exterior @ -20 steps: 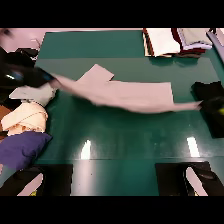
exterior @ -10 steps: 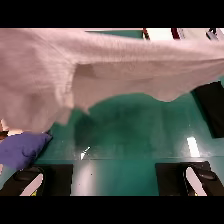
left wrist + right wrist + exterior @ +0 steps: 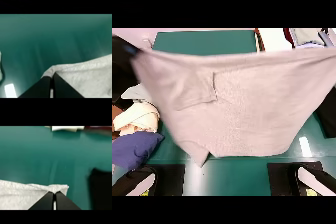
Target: Fold the shirts.
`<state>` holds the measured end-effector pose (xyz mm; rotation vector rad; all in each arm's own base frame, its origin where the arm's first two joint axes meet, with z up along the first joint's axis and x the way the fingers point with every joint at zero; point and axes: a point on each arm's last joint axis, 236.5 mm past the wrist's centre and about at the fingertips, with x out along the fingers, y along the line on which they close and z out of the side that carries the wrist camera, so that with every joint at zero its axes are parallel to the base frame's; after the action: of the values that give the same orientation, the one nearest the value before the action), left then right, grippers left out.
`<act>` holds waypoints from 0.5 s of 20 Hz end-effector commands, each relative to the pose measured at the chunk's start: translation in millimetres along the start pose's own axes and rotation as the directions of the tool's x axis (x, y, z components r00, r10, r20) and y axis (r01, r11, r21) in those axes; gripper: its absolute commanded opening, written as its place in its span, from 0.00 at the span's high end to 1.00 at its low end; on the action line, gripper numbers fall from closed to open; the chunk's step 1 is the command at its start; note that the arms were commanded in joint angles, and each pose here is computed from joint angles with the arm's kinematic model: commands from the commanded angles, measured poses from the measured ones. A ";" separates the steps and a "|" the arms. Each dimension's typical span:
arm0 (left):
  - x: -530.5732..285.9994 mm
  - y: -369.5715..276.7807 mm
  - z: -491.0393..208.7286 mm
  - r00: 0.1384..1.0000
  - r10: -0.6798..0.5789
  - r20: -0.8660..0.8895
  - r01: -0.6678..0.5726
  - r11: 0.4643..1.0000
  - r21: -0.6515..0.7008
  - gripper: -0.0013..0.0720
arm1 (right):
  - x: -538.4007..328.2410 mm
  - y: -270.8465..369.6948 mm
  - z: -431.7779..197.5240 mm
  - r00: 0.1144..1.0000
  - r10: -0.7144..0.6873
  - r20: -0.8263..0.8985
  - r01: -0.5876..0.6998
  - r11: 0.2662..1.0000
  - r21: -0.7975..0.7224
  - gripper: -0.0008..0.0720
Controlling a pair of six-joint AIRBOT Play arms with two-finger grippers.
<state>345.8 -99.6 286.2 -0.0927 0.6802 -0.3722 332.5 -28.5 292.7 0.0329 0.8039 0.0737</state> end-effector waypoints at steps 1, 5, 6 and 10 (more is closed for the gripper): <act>107.7 38.9 -75.9 0.967 0.003 -0.255 -0.028 0.995 -0.094 0.95 | 112.9 -13.8 -65.1 0.946 0.078 -0.314 -0.052 0.994 0.091 0.97; 206.9 77.7 -111.3 0.944 0.021 -0.330 -0.076 0.985 -0.154 0.95 | 214.2 -28.0 -124.0 0.876 0.131 -0.464 -0.048 0.981 0.187 0.97; 223.3 84.4 -115.8 0.943 0.027 -0.332 -0.085 0.983 -0.163 0.96 | 230.6 -31.4 -124.4 0.877 0.135 -0.462 -0.046 0.979 0.197 0.97; 255.5 96.2 -102.4 0.950 0.034 -0.311 -0.090 0.982 -0.168 0.96 | 261.1 -28.0 -82.5 0.910 0.190 -0.368 -0.105 0.965 0.239 0.97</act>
<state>468.0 -100.2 53.5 -0.1788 1.0352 -0.2793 424.6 -39.5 57.6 0.2456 1.2438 0.1190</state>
